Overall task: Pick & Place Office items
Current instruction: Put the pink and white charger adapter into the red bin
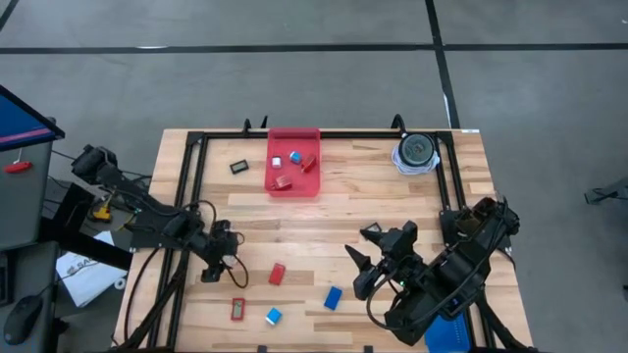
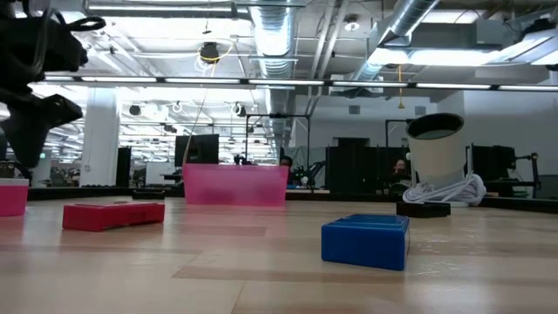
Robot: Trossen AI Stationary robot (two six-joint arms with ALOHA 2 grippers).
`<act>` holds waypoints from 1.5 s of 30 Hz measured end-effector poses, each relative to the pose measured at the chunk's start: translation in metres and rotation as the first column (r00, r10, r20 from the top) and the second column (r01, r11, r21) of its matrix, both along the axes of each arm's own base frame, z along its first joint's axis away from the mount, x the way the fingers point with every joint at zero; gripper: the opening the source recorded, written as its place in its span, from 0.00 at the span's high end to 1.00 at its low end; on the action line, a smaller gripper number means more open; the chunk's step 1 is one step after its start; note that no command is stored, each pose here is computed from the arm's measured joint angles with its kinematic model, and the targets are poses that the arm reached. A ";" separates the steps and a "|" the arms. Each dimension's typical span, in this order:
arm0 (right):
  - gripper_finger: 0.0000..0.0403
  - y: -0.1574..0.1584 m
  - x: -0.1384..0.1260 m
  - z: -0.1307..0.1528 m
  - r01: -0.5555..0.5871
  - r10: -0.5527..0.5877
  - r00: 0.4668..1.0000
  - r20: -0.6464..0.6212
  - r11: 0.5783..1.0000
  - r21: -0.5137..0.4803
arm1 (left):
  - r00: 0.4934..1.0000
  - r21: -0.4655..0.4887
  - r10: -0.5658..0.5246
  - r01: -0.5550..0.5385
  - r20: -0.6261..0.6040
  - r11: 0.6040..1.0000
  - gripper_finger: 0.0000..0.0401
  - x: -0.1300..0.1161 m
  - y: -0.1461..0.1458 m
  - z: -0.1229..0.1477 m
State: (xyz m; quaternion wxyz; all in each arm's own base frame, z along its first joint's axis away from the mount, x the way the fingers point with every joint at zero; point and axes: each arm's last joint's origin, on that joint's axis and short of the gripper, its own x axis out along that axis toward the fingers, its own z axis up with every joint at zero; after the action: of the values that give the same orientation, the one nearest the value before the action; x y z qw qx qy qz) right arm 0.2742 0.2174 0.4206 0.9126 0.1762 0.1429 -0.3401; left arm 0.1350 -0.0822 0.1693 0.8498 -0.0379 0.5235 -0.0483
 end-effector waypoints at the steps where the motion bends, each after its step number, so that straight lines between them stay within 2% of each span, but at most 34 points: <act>1: 0.44 0.000 0.000 0.000 0.000 0.000 1.000 0.000 1.000 0.000 | 1.000 0.026 -0.016 0.016 -0.004 1.000 0.33 0.000 0.000 -0.001; 7: 0.44 0.000 0.000 0.000 0.006 -0.006 1.000 0.010 1.000 0.013 | 0.998 0.079 -0.035 0.039 -0.044 0.996 0.32 0.005 -0.002 -0.011; 16: 0.44 0.000 0.000 0.000 0.009 -0.009 1.000 0.016 1.000 0.020 | 0.990 0.102 -0.038 0.053 -0.136 0.993 0.33 0.015 -0.009 -0.032; 21: 0.44 0.000 0.000 0.000 0.009 -0.009 1.000 0.017 1.000 0.022 | 0.989 0.115 0.001 0.016 -0.151 0.993 0.43 0.018 -0.010 -0.041; 27: 0.44 0.001 0.000 0.000 0.010 -0.010 1.000 0.021 1.000 0.027 | 0.989 0.104 0.085 -0.073 -0.121 0.992 0.68 0.022 -0.006 -0.040; 30: 0.44 0.000 0.000 0.000 0.011 -0.011 1.000 0.022 1.000 0.028 | 0.989 0.075 0.119 -0.112 -0.091 0.991 0.68 0.026 -0.001 -0.037; 33: 0.44 0.000 0.000 0.000 0.013 -0.014 1.000 0.027 0.999 0.034 | 0.981 0.023 0.191 -0.192 0.030 0.981 0.68 0.039 0.007 -0.023; 36: 0.44 0.001 0.001 0.000 0.015 -0.016 0.999 0.031 0.999 0.038 | 0.949 -0.059 0.264 -0.257 0.172 0.965 0.68 0.056 0.019 -0.006; 40: 0.44 0.000 0.001 0.000 0.017 -0.018 0.999 0.032 0.999 0.040 | 0.813 -0.166 0.404 -0.369 0.419 0.915 0.68 0.085 0.048 0.032; 43: 0.44 0.000 0.001 0.000 0.023 -0.024 0.999 0.039 0.999 0.040 | 0.727 -0.167 0.498 -0.481 0.473 0.861 0.68 0.100 0.083 0.046; 45: 0.44 0.000 0.001 0.001 0.027 -0.029 0.998 0.047 0.999 0.033 | 0.700 -0.139 0.529 -0.535 0.479 0.833 0.68 0.107 0.108 0.050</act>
State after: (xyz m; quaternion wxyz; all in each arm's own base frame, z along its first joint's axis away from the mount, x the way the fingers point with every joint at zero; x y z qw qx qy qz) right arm 0.2751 0.2170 0.4213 0.9079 0.2008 0.1242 -0.3463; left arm 0.2422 0.0260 0.2192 0.9327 -0.1689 0.2529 0.1938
